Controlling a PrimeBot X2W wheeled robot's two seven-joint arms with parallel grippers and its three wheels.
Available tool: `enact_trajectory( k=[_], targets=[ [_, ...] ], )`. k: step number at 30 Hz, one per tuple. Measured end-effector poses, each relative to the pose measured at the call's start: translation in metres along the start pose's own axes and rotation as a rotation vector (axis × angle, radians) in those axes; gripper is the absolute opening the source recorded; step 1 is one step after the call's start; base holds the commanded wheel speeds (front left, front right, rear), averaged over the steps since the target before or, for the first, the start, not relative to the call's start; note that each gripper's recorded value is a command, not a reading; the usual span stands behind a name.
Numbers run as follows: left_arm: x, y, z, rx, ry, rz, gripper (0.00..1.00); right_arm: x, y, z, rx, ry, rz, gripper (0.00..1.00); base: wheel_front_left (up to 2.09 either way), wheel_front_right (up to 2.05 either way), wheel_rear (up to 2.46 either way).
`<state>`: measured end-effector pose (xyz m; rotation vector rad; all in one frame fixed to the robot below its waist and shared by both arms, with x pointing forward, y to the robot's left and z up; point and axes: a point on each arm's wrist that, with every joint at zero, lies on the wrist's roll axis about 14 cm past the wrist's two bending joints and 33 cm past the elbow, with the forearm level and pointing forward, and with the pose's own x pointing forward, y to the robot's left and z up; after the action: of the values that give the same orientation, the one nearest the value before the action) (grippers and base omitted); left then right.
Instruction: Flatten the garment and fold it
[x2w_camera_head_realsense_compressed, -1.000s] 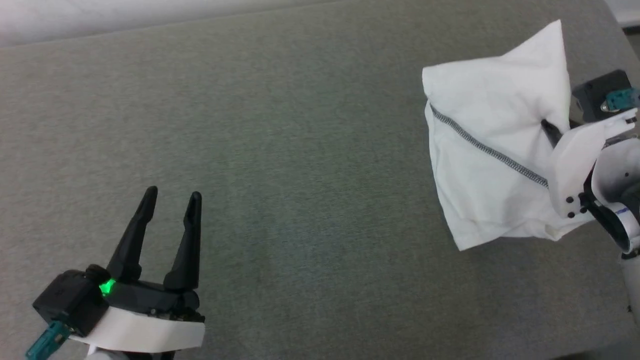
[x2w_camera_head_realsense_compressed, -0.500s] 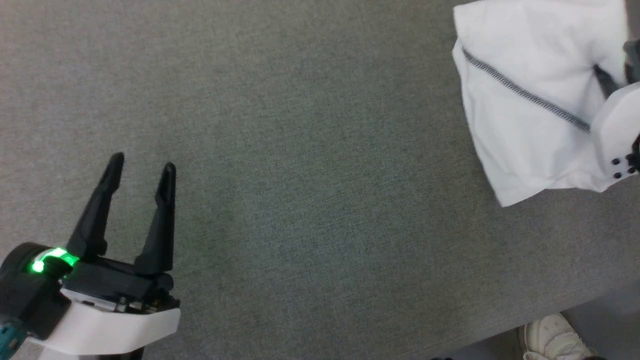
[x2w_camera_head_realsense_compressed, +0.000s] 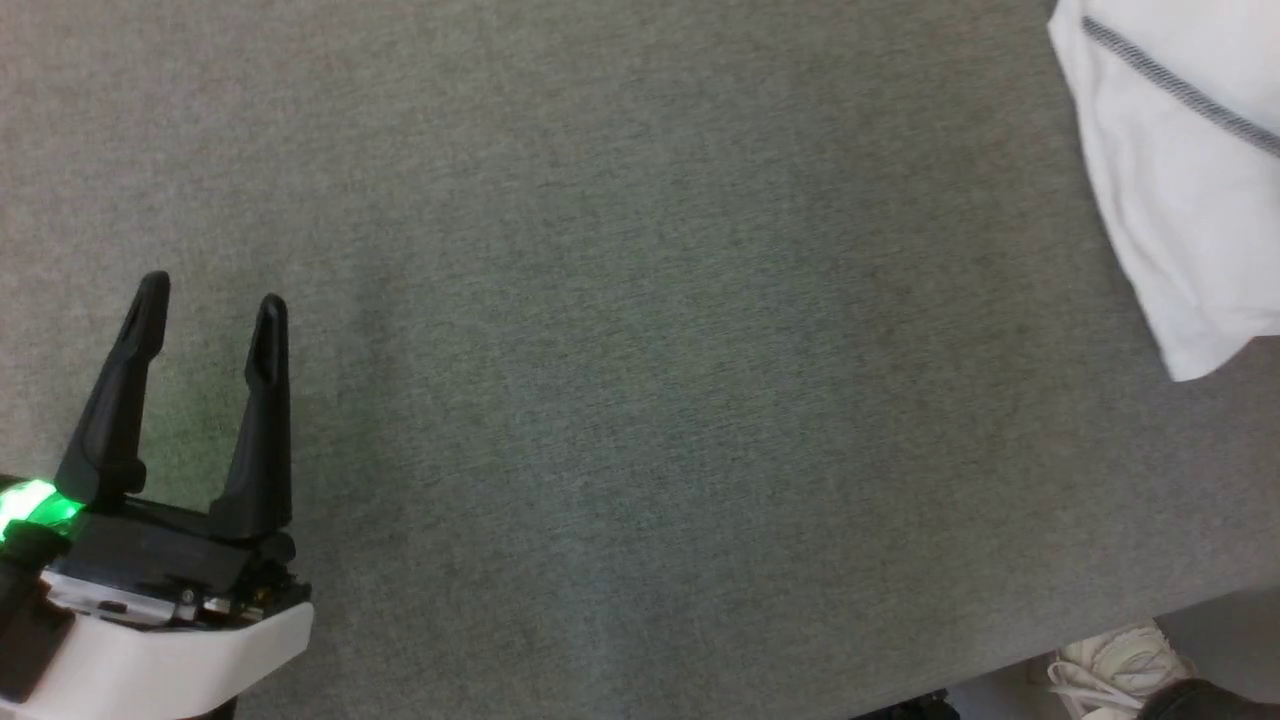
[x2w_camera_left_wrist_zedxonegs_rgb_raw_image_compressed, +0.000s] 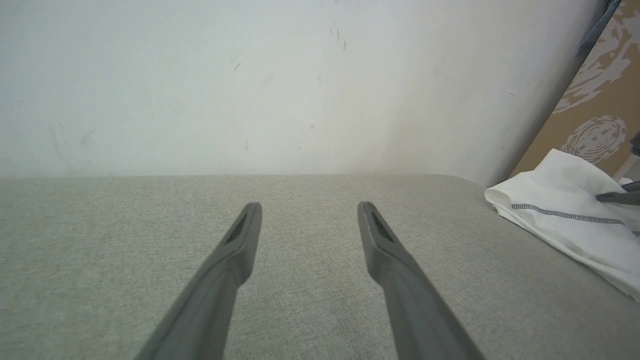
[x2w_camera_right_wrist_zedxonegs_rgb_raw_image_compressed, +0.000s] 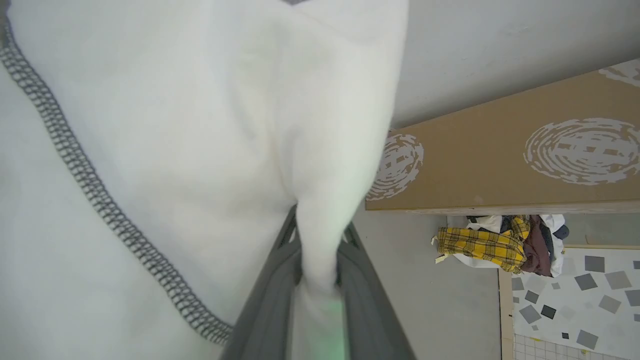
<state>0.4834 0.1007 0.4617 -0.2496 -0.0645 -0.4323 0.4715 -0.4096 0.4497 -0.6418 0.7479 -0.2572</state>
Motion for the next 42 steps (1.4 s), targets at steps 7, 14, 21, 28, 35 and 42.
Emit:
enact_trajectory(
  k=[7, 14, 21, 28, 35, 42],
  targets=[
    [-0.004, 0.013, -0.008, 0.02, 0.019, 0.029, 1.0, 0.016, -0.002, -0.012, -0.039, 0.05, -0.035, 0.0, 0.0, 0.0, 0.0],
    [-0.006, 0.02, -0.01, 0.021, 0.017, 0.056, 1.0, 0.022, 0.0, -0.016, -0.064, 0.056, -0.045, 1.0, 0.0, 0.0, 0.0],
    [-0.004, 0.023, 0.006, 0.022, -0.038, 0.095, 1.0, 0.017, -0.006, -0.017, -0.062, 0.05, -0.056, 1.0, 0.0, 0.0, 0.0],
    [-0.004, 0.021, 0.029, 0.026, -0.102, 0.126, 1.0, 0.004, -0.025, -0.01, -0.035, 0.002, -0.09, 1.0, 0.0, 0.0, 0.0],
    [-0.013, 0.011, 0.045, 0.027, -0.124, 0.155, 1.0, -0.02, -0.038, -0.002, 0.029, -0.098, -0.115, 1.0, 0.0, 0.0, 0.0],
    [-0.033, 0.003, 0.072, 0.077, -0.159, 0.187, 1.0, -0.055, -0.021, 0.022, 0.199, -0.278, -0.084, 1.0, 0.0, 0.0, 0.0]
  ],
)
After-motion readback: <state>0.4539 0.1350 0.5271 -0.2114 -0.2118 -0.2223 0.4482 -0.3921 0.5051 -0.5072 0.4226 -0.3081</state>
